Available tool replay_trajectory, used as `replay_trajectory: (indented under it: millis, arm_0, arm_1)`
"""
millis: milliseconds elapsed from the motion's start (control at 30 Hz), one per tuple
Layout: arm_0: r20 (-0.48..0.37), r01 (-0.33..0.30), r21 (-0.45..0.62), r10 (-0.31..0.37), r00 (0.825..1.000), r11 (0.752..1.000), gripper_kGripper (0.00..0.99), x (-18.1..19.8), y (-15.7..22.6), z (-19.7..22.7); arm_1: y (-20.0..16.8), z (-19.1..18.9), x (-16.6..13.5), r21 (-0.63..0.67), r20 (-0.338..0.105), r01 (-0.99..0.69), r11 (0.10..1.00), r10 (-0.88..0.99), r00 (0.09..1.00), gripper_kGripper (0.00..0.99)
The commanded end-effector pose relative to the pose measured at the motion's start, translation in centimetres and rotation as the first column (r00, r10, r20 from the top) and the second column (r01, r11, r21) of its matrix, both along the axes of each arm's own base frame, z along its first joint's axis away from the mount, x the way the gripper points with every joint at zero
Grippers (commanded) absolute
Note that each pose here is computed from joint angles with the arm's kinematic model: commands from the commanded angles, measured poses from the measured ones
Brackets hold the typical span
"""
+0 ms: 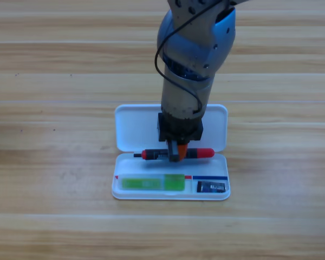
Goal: Clean up eraser and pencils
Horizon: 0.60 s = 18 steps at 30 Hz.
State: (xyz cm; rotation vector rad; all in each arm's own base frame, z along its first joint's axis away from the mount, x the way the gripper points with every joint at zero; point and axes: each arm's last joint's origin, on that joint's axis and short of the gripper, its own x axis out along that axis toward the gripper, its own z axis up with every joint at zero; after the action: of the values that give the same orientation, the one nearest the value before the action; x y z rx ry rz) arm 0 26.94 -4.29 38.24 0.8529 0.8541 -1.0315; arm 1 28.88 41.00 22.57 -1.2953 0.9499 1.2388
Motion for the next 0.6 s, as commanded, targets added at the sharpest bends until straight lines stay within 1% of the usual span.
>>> replay_trajectory:
  millis: [33,67,100,133,167,200,267,333,433,467,533,600]
  arm_0:
    - [-0.057,-0.003,0.001,0.003,0.998,1.0,0.99,0.7,0.3,-1.6]
    - [-0.061,-0.004,0.003,0.004,0.998,1.0,0.99,0.7,0.3,-1.8]
    - [-0.063,-0.004,0.003,0.004,0.998,1.0,0.99,0.8,0.3,-1.8]
    - [-0.067,-0.003,0.003,0.004,0.998,1.0,0.99,0.8,0.3,-2.0]
    - [-0.07,-0.003,0.003,0.004,0.998,1.0,0.99,0.8,0.3,-2.0]
    - [-0.073,-0.003,0.004,0.004,0.997,1.0,0.99,0.9,0.3,-2.2]
    - [-0.078,-0.003,0.004,0.004,0.997,1.0,0.99,0.9,0.3,-2.3]
    - [-0.081,-0.003,0.004,0.004,0.997,1.0,0.99,0.9,0.3,-2.5]
    - [-0.089,-0.003,0.005,0.004,0.996,1.0,0.99,1.0,0.3,-2.7]
    - [-0.088,-0.004,0.003,0.005,0.996,1.0,0.99,1.1,0.3,-2.8]
    - [-0.079,-0.004,-0.001,0.004,0.997,1.0,0.99,1.2,0.2,-2.9]
    - [-0.062,-0.002,-0.014,0.001,0.998,1.0,0.99,1.7,0.0,-3.0]
  arm_1:
    - [0.7,-3.0,-0.3,-0.069,-0.031,0.003,0.998,-0.005,0.999,0.0]
    - [0.7,-2.8,-0.3,-0.068,-0.031,0.008,0.998,-0.01,0.999,0.094]
    - [0.7,-2.6,-0.4,-0.063,-0.028,0.011,0.998,-0.013,1.0,0.33]
    - [0.6,-2.4,-0.4,-0.059,-0.026,0.019,0.998,-0.02,0.999,0.6]
    - [0.6,-2.1,-0.4,-0.054,-0.024,0.025,0.998,-0.026,0.999,0.827]
    - [0.4,-1.7,-0.5,-0.048,-0.021,0.031,0.998,-0.032,0.999,0.9]
    - [0.1,-0.6,-0.8,-0.029,-0.016,0.037,0.999,-0.037,0.999,0.934]
    - [-0.6,1.4,-1.3,0.005,-0.015,0.037,0.999,-0.037,0.999,0.951]
    - [-2.6,6.1,-3.0,0.099,-0.03,0.032,0.995,-0.029,0.999,0.959]
    - [-3.5,7.9,-3.8,0.139,-0.039,0.029,0.99,-0.024,0.999,0.959]
    - [-5.8,11.5,-5.9,0.236,-0.079,0.015,0.972,0.004,0.997,0.959]
    - [-8.2,14.5,-7.9,0.326,-0.11,0.005,0.945,0.032,0.993,0.959]
